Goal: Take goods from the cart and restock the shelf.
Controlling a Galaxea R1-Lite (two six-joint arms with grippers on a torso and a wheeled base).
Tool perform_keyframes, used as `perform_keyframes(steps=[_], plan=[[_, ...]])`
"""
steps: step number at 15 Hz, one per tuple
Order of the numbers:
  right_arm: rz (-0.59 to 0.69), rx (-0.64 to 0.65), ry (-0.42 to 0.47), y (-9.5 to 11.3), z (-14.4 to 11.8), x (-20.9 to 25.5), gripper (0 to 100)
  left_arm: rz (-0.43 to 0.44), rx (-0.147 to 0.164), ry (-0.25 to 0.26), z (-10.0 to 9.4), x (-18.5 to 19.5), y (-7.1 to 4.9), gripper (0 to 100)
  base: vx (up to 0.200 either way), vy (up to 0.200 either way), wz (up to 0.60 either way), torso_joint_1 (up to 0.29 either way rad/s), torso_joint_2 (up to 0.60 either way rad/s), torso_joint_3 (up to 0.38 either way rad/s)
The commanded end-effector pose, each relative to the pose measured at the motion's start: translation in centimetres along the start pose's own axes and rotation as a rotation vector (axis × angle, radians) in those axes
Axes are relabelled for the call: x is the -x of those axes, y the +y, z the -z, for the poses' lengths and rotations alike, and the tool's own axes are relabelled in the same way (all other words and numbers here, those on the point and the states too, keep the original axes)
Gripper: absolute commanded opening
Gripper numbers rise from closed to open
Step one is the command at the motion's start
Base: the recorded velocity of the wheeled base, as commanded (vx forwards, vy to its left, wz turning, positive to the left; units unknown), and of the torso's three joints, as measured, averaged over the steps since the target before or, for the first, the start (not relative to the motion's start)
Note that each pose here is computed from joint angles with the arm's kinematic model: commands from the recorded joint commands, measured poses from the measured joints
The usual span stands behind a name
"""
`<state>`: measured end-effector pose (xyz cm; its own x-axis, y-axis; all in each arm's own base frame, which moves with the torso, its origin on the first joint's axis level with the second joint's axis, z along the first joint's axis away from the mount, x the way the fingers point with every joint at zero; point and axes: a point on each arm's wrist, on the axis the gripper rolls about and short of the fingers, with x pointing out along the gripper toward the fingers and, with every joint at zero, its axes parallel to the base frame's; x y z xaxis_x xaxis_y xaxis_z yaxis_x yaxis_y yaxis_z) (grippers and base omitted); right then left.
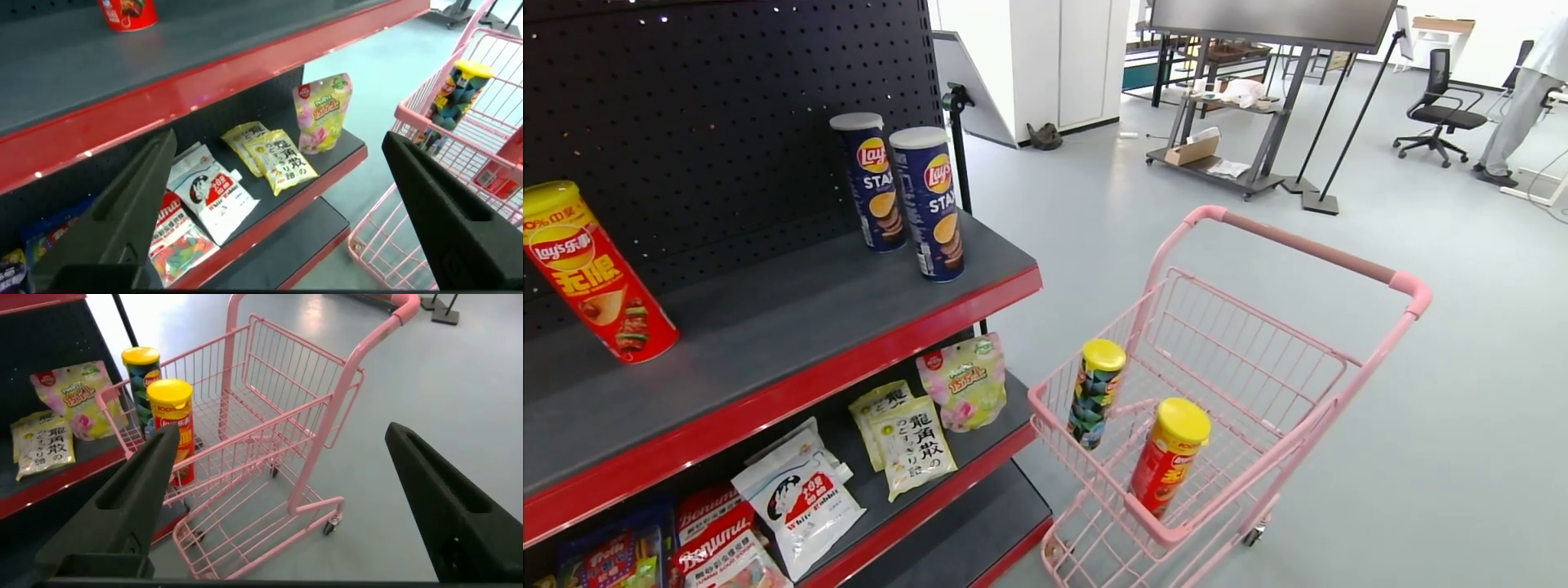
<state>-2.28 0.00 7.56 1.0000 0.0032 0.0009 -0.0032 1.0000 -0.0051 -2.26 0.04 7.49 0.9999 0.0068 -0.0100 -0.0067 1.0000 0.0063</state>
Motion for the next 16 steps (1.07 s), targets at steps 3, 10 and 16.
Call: perform_keyframes(steps=[3,10,16], plan=[[-0.001,0.003,-0.001,0.0,0.0,0.0,100,-0.001,0.0,0.001,0.0,0.0,0.0,100,0.0,0.0,0.0,-0.144,0.37,0.23],[-0.003,0.001,0.001,0.0,0.0,0.0,100,-0.001,-0.002,0.001,0.0,0.0,0.0,100,0.0,0.0,0.0,-0.146,0.4,0.249],[-0.172,0.006,0.084,-0.1,-1.1,-0.8,100,0.002,-0.003,0.001,0.0,0.0,0.0,100,0.0,0.0,0.0,-0.013,0.04,0.024]])
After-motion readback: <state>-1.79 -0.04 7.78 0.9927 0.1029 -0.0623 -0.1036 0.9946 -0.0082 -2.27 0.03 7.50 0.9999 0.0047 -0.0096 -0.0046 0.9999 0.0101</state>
